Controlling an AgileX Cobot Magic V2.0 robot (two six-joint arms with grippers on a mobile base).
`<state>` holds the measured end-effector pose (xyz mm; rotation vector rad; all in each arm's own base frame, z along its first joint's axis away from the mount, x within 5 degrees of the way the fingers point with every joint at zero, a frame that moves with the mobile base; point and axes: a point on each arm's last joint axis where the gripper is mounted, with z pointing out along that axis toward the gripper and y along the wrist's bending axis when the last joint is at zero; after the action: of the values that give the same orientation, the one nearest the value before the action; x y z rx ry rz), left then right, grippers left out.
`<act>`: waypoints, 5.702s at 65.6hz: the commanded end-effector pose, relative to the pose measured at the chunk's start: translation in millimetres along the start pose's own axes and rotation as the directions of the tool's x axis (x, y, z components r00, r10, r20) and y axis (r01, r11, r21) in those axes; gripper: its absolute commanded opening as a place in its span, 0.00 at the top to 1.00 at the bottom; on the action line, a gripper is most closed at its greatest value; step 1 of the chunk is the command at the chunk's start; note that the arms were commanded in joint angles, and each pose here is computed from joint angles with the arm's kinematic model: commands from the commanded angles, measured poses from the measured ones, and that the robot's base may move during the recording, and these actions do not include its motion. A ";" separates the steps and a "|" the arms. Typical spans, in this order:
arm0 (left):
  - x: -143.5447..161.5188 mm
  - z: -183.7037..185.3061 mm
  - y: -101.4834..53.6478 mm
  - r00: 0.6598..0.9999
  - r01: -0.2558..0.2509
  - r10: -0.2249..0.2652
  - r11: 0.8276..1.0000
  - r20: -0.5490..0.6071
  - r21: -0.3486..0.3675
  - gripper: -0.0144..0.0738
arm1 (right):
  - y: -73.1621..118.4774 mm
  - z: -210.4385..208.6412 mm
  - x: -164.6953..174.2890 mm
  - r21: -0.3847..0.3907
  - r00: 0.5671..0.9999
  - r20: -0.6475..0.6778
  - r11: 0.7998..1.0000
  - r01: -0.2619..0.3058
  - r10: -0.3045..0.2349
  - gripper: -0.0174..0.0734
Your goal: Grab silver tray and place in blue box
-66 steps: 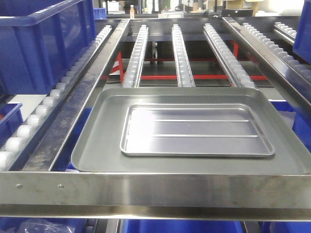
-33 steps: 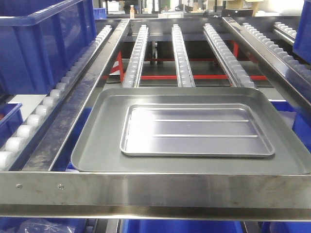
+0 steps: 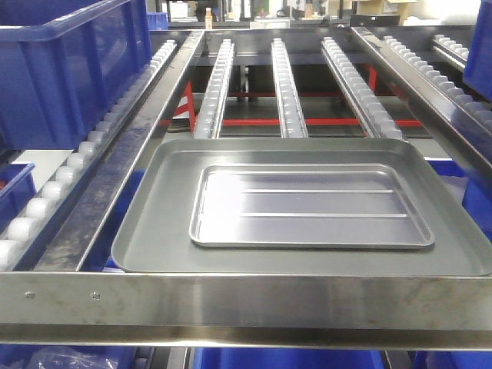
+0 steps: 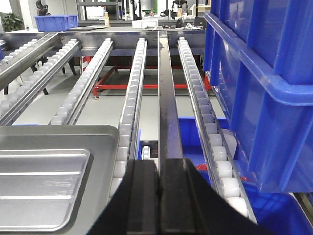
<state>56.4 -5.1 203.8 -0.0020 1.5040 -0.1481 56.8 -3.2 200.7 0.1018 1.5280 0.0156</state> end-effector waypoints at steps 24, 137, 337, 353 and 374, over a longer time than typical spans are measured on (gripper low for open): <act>-143.8 -3.8 -12.2 0.979 -0.117 0.118 0.993 0.167 -0.019 0.95 | 8.8 -21.1 -117.9 -0.037 0.938 0.344 0.999 -0.032 0.043 0.75; -45.1 280.4 -245.9 0.371 0.027 0.168 0.981 -0.913 0.192 0.48 | 106.7 247.6 -57.2 -0.095 0.509 -0.860 0.992 -0.084 -0.040 0.32; -150.6 248.8 -228.5 0.469 -0.053 0.157 0.987 -0.869 0.150 0.95 | 94.3 217.3 -154.7 -0.094 0.586 -0.809 0.994 -0.062 -0.040 0.74; -148.7 249.2 -229.9 0.463 -0.048 0.159 0.987 -0.872 0.155 0.95 | 94.2 217.4 -154.3 -0.093 0.583 -0.811 0.994 -0.062 -0.040 0.74; -148.7 249.2 -229.8 0.463 -0.048 0.159 0.987 -0.872 0.155 0.95 | 94.2 217.3 -154.3 -0.093 0.583 -0.812 0.994 -0.062 -0.040 0.74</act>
<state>282.9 -253.0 366.2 0.2932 2.6101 -0.1743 273.8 73.4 345.9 0.0308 2.5933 0.2168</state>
